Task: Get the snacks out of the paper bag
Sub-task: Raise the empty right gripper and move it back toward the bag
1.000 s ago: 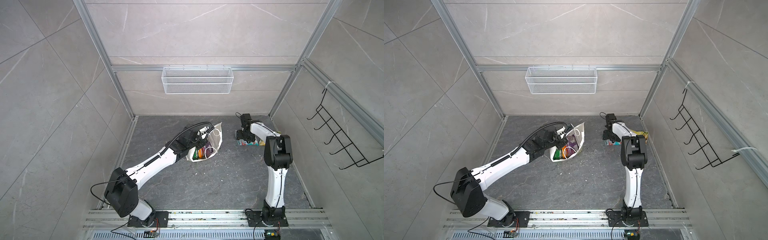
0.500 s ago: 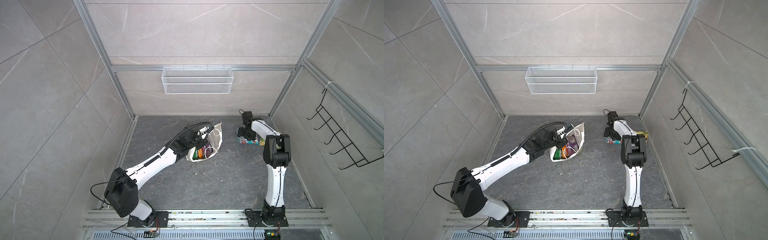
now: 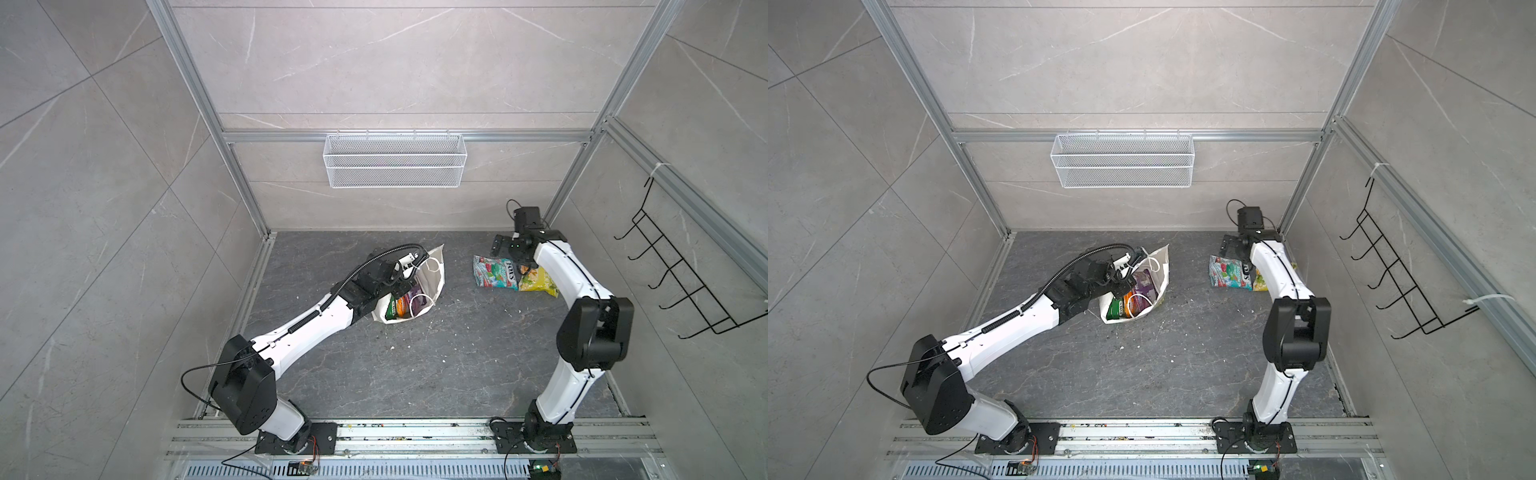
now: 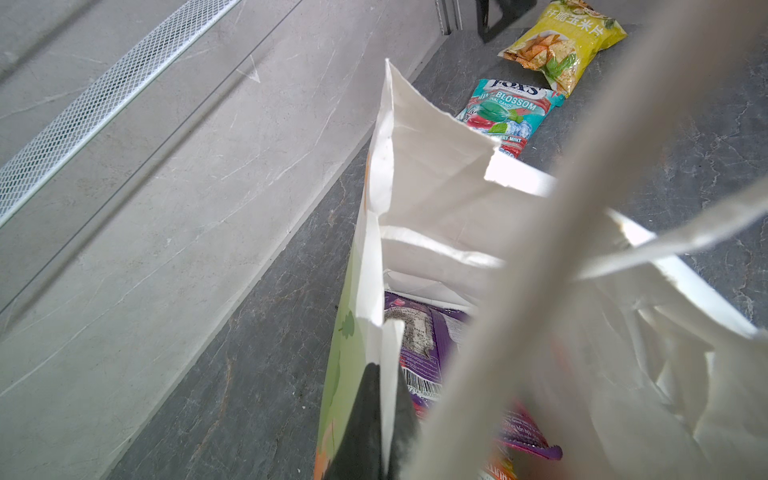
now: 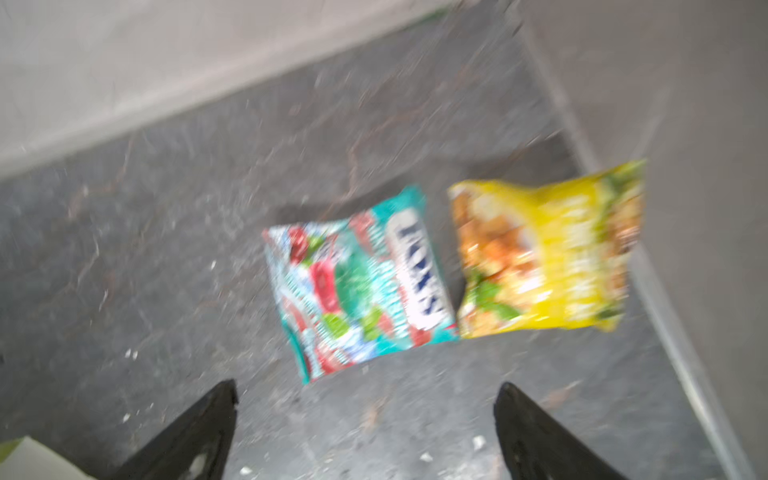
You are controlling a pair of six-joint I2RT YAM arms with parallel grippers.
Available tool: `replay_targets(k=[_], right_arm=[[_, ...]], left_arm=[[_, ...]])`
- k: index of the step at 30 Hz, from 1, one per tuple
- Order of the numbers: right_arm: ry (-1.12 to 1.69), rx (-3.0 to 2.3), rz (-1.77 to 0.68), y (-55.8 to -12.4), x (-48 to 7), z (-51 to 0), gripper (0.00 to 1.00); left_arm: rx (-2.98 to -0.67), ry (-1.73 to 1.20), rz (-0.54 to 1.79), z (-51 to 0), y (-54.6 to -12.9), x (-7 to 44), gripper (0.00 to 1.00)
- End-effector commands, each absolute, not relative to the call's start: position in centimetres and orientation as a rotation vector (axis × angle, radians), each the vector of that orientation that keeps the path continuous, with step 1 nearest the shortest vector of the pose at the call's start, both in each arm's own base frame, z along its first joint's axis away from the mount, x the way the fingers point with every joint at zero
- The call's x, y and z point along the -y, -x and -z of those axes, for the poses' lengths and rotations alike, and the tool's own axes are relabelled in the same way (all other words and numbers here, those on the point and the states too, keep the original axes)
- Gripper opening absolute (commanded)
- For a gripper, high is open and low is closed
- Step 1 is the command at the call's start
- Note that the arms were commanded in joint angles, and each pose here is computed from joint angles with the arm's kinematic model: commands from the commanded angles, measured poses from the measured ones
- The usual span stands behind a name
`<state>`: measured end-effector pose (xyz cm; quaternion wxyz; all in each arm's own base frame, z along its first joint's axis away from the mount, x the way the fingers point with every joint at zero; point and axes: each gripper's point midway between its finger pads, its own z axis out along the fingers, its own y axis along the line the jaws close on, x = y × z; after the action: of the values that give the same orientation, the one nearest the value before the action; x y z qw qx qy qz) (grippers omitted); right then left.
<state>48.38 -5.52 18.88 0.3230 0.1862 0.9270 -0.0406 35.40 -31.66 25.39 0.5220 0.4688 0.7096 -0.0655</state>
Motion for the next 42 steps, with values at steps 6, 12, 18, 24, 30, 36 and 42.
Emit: replay_targets(k=[6,12,18,24,30,36,42], right_arm=[[-0.584,-2.532,0.169,-47.0,14.9,-14.6,0.99],[-0.532,-2.628,0.044,-47.6,15.7,-11.0,0.99],[-0.454,-2.696,-0.008,-48.5,15.0,-8.2,0.99],[-0.445,-2.744,0.046,-48.8,15.6,-6.6,0.9],[-0.387,-2.761,0.056,-50.2,15.4,-6.1,0.82],[-0.366,-2.779,0.05,-50.8,14.5,-5.6,0.81],[-0.499,-2.776,0.069,-49.8,14.8,-5.5,0.79]], left_arm=[[-1.662,-1.095,0.201,-27.2,-35.3,32.2,0.0],[-1.66,-1.106,0.216,-27.2,-35.2,32.5,0.0],[-1.661,-1.116,0.213,-26.9,-35.4,32.8,0.0],[-1.658,-1.115,0.212,-26.8,-35.6,32.9,0.0],[-1.662,-1.117,0.217,-26.8,-35.6,33.0,0.0],[-1.656,-1.111,0.221,-27.2,-35.5,33.0,0.0],[-1.661,-1.111,0.224,-27.0,-35.5,33.0,0.0]])
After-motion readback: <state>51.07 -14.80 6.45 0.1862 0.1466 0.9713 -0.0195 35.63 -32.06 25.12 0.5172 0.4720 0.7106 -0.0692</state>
